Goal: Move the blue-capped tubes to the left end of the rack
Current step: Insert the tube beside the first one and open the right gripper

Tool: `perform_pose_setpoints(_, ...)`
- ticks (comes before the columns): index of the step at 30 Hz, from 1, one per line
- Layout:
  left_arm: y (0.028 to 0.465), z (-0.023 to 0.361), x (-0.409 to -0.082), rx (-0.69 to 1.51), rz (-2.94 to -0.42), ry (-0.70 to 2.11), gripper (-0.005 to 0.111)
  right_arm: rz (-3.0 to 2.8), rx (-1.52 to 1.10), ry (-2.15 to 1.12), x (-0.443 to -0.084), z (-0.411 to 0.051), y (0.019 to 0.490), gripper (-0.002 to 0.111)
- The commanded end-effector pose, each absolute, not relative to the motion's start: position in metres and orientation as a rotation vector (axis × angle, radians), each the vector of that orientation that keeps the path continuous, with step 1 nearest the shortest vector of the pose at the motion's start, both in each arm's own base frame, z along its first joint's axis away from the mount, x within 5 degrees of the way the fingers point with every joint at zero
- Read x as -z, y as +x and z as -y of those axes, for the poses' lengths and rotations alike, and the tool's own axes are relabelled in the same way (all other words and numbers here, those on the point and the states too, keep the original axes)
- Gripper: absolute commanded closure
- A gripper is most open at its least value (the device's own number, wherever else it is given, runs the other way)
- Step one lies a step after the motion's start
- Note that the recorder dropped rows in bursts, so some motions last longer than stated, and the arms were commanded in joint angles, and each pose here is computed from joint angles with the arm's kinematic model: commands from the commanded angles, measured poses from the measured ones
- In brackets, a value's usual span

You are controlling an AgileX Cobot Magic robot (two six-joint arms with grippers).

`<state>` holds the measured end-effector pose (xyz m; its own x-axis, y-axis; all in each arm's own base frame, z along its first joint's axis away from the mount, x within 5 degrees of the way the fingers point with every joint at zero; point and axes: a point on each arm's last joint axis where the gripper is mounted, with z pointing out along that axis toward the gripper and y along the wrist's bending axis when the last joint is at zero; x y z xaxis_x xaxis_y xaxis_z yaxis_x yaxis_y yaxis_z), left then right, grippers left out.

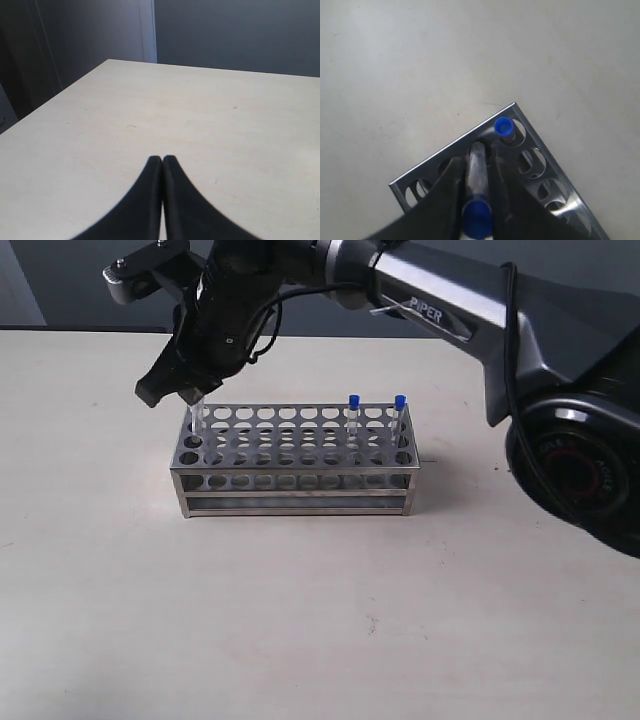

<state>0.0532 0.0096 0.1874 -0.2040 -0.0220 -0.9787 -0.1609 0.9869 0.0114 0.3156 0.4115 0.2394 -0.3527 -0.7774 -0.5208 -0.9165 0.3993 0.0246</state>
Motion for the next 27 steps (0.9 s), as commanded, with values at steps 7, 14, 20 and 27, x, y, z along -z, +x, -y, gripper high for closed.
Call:
perform_pose_setpoints(7, 0.054, -0.009, -0.187, -0.117, -1.771, -0.136, 0.106, -2.188, -0.482, -1.377, -0.224, -0.422, 0.323, 0.109)
perform_pose_setpoints(14, 0.054, -0.009, -0.187, -0.117, -1.771, -0.136, 0.106, -2.231, -0.570, -1.338, -0.199, -0.431, 0.325, 0.109)
perform_pose_setpoints(20, 0.054, -0.009, -0.187, -0.117, -1.771, -0.136, 0.106, -2.267, -0.564, -1.368, -0.188, -0.432, 0.323, 0.109)
perform_pose_setpoints(27, 0.054, -0.009, -0.187, -0.117, -1.771, -0.136, 0.106, -2.261, -0.571, -1.372, -0.198, -0.430, 0.321, 0.073)
